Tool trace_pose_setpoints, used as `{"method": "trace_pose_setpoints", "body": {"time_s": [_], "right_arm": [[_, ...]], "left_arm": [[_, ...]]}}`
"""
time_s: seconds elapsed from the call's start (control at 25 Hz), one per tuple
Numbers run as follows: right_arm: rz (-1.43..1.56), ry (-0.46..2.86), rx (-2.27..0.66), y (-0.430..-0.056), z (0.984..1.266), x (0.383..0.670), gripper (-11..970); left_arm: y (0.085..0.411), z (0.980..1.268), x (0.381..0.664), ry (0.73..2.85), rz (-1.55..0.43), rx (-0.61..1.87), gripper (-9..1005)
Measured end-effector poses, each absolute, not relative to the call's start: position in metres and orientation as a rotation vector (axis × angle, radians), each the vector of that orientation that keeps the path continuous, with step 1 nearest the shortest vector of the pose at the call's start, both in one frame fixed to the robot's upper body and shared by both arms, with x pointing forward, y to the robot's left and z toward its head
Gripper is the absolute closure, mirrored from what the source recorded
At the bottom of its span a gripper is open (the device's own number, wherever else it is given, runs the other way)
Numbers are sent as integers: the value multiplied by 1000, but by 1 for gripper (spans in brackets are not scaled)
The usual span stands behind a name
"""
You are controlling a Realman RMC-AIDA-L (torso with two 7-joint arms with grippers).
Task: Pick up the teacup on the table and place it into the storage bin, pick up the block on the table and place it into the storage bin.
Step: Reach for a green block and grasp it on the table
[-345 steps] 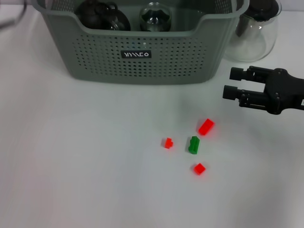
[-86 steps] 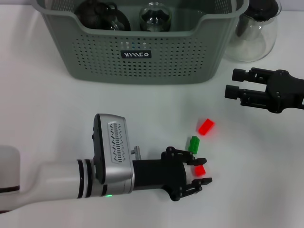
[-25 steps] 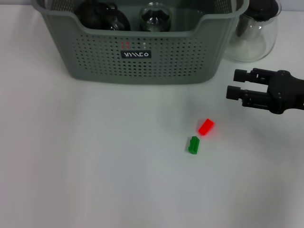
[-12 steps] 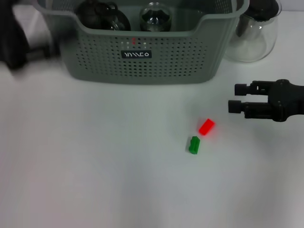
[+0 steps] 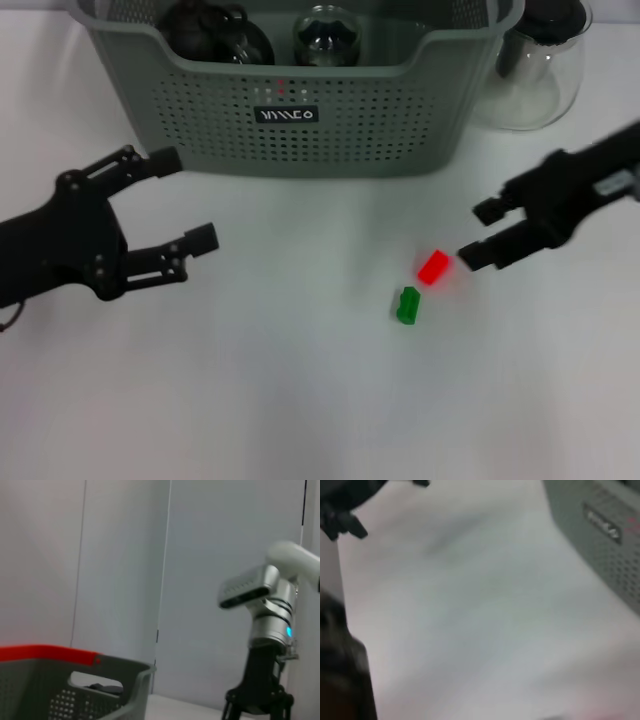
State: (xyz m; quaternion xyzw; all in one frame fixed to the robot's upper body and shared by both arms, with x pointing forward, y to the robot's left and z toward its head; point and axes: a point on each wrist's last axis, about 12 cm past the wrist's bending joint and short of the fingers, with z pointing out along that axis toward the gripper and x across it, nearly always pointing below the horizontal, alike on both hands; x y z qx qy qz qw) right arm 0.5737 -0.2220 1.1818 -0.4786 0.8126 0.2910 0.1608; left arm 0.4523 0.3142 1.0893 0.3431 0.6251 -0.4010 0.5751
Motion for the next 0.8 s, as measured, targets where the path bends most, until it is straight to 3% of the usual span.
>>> {"method": "trace_pose_setpoints", "body": {"time_s": [0.08, 0.32, 0.8], "right_arm": [[737, 2330, -1522, -192, 1185, 580, 233], [643, 2367, -1611, -158, 1165, 581, 233], [552, 2325, -1694, -131, 1129, 566, 232]], "left_arm": [[312, 1087, 453, 1466, -952, 800, 76], [311, 1082, 452, 1474, -948, 791, 79], [307, 1073, 455, 1501, -946, 771, 79]]}}
